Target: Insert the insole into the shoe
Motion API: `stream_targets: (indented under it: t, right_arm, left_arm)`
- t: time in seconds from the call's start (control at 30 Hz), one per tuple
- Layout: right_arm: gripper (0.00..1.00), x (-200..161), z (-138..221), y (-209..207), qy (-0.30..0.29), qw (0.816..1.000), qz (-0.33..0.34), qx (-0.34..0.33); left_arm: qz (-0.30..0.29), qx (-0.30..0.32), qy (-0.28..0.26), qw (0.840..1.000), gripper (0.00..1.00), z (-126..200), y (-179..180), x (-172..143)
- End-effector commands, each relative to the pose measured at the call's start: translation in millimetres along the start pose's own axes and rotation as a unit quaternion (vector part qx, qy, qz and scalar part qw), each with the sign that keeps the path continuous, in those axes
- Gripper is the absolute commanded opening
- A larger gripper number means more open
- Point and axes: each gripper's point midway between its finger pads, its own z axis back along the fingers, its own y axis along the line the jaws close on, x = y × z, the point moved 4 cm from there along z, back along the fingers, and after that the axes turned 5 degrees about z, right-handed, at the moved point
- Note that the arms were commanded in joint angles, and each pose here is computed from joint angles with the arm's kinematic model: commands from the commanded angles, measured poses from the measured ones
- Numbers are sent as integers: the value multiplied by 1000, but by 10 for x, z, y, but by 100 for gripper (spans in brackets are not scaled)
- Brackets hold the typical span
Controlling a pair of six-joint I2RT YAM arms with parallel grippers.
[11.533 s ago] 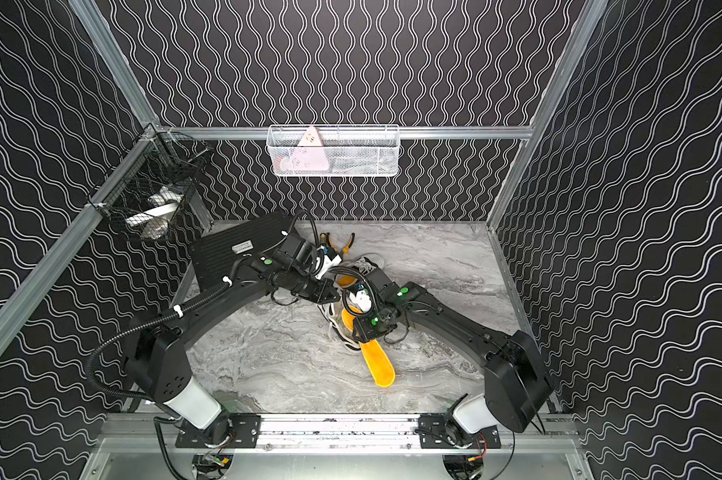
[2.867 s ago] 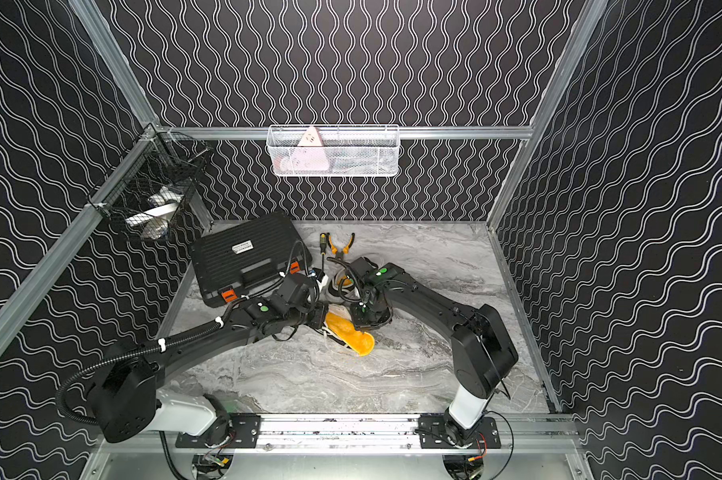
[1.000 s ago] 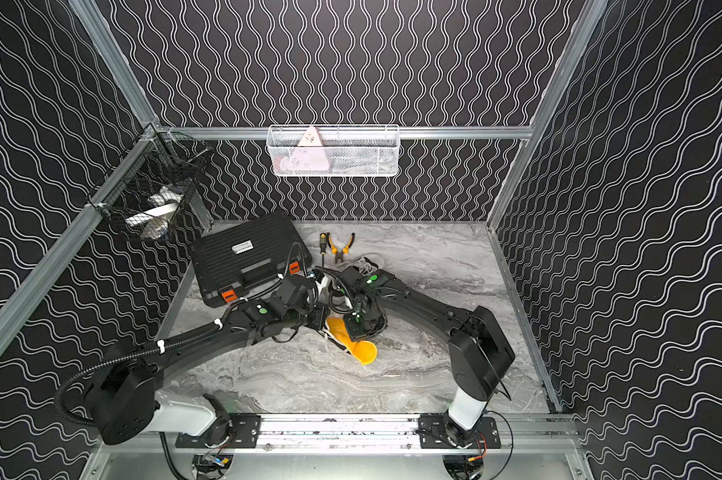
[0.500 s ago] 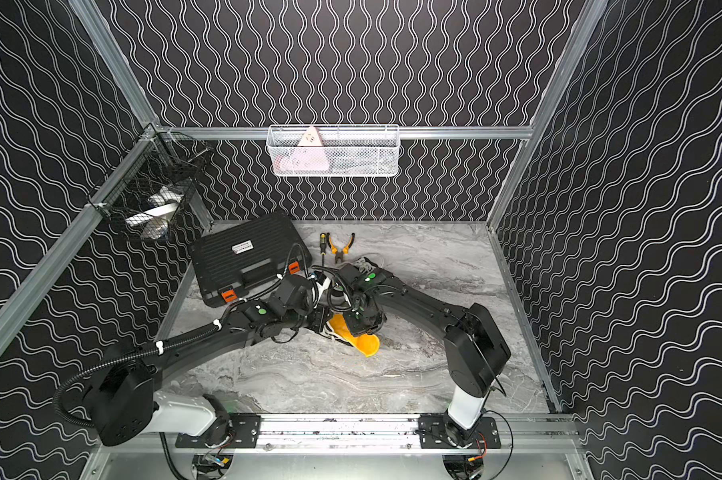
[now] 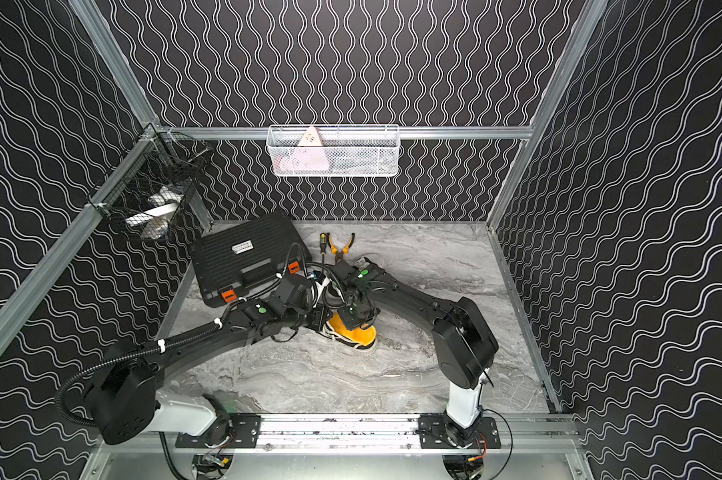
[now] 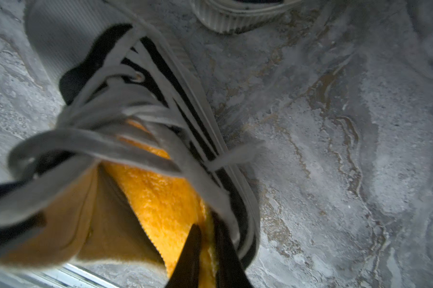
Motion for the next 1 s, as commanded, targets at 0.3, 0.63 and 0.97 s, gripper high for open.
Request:
stream_targets:
  t: [0.3,0.63,0.97]
  right_arm:
    - [15,331,-122,105,-47,998,-41,28]
    - [17,468,-143,268,-72,991,-75,89]
    - [44,173,-55,52,-54,992,-111,40]
  left_arm:
    - [24,-28,-15,999,0,21,-22,43]
    - [53,-42,-22,997,0,24,60,35]
    - [64,5,-37,997,0,96,210,56]
